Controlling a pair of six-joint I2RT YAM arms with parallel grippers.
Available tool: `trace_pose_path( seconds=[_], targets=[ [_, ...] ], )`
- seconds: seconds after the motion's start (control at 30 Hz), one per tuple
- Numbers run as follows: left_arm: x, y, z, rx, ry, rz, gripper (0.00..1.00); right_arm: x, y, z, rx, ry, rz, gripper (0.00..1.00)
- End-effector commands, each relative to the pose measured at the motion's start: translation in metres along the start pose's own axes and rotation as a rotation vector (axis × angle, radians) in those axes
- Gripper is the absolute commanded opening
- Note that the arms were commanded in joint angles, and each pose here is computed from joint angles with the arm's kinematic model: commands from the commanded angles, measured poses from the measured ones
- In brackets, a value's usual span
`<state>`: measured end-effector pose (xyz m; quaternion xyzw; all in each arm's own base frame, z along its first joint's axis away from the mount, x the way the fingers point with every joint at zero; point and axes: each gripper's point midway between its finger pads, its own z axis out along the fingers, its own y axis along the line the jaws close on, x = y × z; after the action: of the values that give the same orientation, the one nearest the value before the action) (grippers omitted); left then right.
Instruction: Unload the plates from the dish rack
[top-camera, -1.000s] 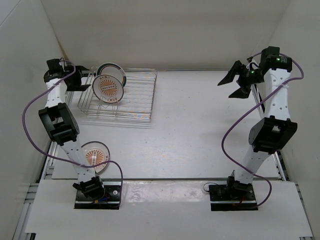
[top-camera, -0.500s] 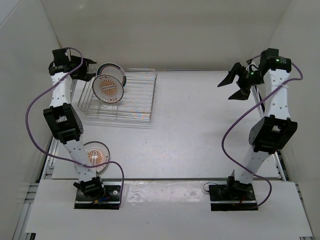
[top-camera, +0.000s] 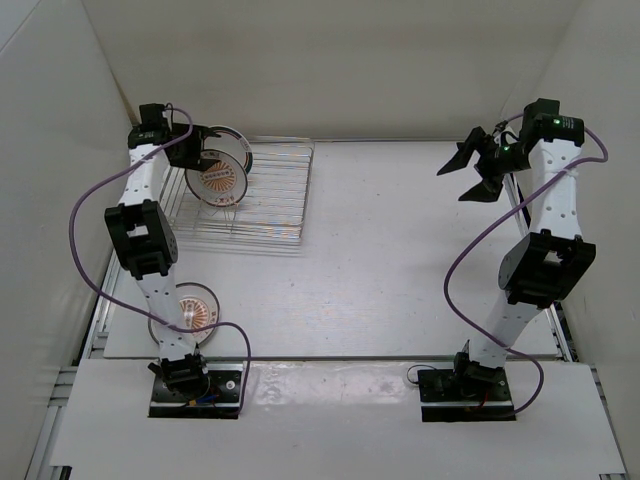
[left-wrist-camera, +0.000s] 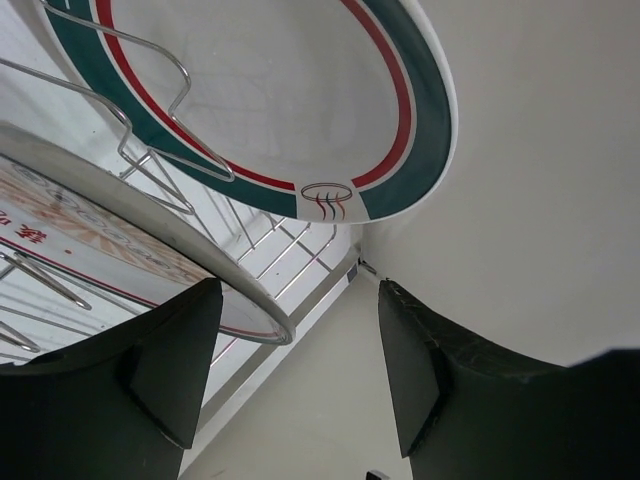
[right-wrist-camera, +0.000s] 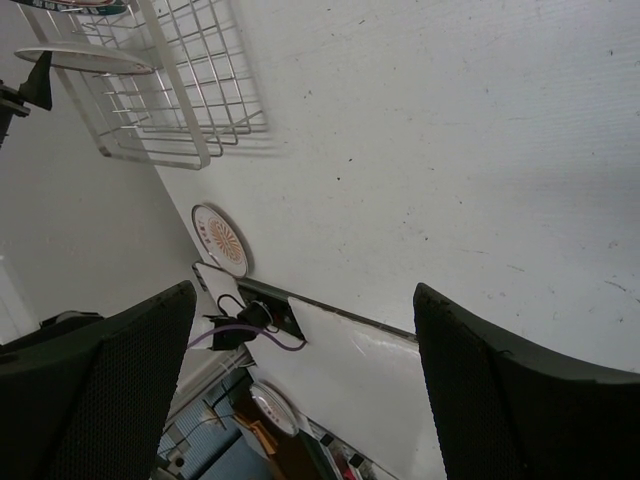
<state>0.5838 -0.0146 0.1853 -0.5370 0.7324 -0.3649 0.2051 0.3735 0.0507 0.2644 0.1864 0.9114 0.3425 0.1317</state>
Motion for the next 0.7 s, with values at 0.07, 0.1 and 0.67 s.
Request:
trace_pose_path(
  seconds=[0.07,0.1,0.67],
  targets=[
    [0.0,0.007,-0.008,-0.014,0.001,-0.016,0.72,0.028,-0.004,-0.014,0.034,0.073,0.076,0.9],
    [0.001,0.014,-0.007,-0.026,0.008,-0.021,0.71,0.028,-0.004,-0.014,0.035,0.075,0.083,0.9],
    [0.013,0.016,-0.024,0.004,0.052,-0.045,0.47,0.026,-0.007,-0.011,0.029,0.087,0.102,0.9]
  ],
)
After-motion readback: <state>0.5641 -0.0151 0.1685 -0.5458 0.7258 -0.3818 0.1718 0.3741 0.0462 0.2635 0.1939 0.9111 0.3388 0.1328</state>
